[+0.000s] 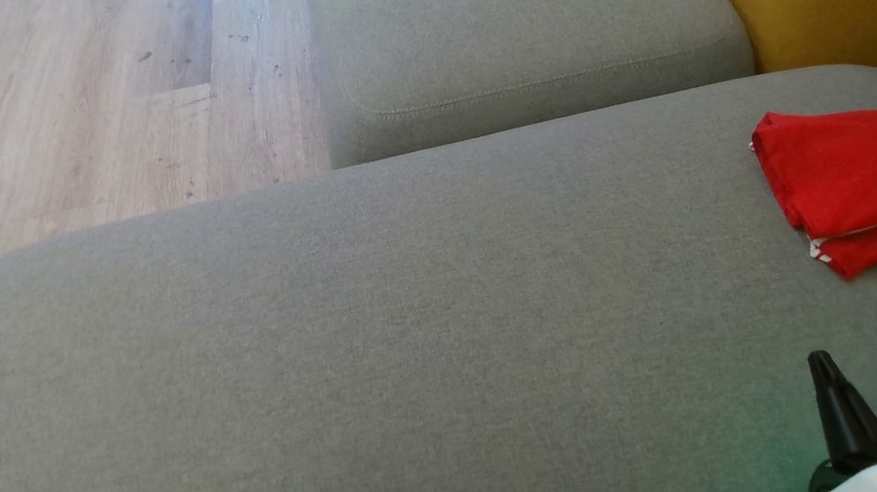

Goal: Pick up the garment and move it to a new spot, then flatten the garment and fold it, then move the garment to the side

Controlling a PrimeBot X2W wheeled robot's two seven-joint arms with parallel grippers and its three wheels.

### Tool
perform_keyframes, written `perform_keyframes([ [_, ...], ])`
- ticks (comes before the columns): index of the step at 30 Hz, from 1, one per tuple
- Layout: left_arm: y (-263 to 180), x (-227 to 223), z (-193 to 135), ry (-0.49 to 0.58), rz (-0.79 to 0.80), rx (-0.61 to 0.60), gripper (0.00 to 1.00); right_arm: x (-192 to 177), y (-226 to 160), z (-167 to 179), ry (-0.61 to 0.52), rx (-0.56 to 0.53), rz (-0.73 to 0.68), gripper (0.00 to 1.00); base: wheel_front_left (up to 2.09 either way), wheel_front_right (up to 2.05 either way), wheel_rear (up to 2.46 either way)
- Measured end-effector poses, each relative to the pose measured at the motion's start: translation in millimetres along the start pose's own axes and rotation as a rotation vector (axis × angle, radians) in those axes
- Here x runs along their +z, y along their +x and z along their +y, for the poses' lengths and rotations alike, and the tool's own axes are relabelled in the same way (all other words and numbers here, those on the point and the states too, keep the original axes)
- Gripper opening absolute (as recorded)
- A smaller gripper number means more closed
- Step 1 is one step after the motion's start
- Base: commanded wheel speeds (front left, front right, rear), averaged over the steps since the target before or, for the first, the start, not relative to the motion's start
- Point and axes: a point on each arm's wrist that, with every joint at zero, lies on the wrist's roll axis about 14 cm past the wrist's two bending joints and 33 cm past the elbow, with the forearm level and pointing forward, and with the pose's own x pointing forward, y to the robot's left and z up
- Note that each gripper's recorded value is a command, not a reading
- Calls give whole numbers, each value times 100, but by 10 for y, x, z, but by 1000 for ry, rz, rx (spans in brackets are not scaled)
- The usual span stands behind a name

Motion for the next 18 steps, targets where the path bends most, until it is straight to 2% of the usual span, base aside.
perform_keyframes([
  [18,148,48,84,-204,28,19,0,74,135,-73,199,-42,-6,0,0,0,0],
])
